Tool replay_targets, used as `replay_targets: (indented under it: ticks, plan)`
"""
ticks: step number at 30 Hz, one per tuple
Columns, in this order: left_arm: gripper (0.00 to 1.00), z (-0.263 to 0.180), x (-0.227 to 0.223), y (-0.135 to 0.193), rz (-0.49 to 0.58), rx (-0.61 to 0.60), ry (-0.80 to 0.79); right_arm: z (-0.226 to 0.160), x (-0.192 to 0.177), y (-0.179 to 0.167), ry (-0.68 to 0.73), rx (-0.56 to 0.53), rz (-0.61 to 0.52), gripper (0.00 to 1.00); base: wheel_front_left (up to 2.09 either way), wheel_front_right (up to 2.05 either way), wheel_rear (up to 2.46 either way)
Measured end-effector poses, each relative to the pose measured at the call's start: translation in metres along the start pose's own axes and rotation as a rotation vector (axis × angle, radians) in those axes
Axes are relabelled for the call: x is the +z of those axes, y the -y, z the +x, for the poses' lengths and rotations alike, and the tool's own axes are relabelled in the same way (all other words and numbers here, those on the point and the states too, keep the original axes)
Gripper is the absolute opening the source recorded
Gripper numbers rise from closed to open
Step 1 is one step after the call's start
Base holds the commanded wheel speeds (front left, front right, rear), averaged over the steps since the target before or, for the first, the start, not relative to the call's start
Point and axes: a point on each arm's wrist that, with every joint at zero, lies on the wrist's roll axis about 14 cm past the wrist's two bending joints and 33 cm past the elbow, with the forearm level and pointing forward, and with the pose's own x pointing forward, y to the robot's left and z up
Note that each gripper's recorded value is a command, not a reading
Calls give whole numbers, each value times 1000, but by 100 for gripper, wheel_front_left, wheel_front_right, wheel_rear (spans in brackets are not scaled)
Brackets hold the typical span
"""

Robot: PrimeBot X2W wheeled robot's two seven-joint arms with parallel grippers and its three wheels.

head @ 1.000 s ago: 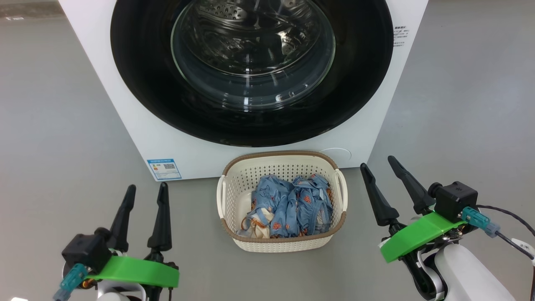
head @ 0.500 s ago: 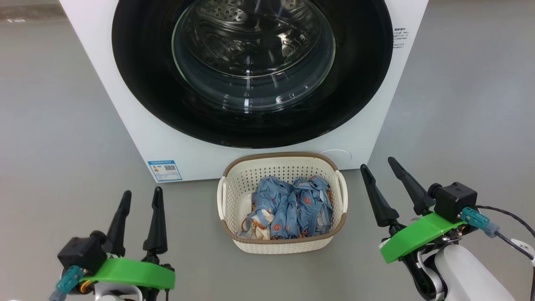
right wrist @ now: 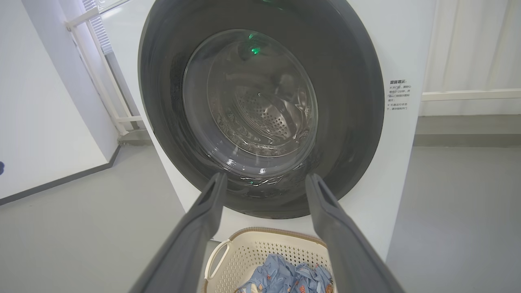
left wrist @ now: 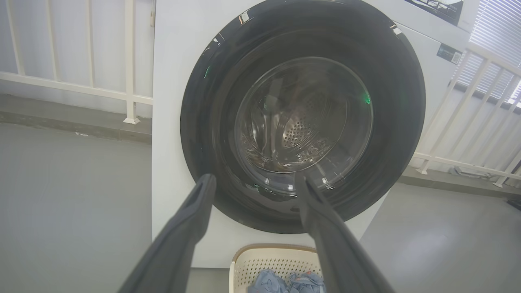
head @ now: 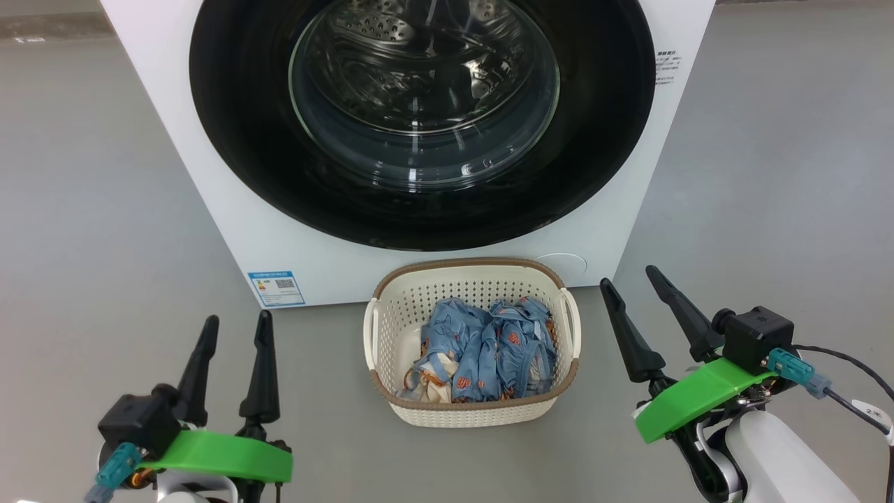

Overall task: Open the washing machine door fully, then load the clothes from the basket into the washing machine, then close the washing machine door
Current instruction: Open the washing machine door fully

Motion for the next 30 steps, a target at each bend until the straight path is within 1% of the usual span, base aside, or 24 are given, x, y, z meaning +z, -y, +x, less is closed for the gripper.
replay_targets:
  ticks: [5,10,24,30]
  plan:
    - [100,1,7,2,15,-8,20,-1,0,-1,-3,5,-6,100,19,19,-39]
    - [100,1,7,1,15,-4,20,-1,-1,-1,-5,6,-6,100,59,59,-118]
    - [100,2,5,2,1,-5,18,-2,-2,2,-7,-4,3,100,110,110,-221]
    - [100,3,4,2,-1,-8,14,-2,-2,4,-8,-10,3,100,74,74,-148]
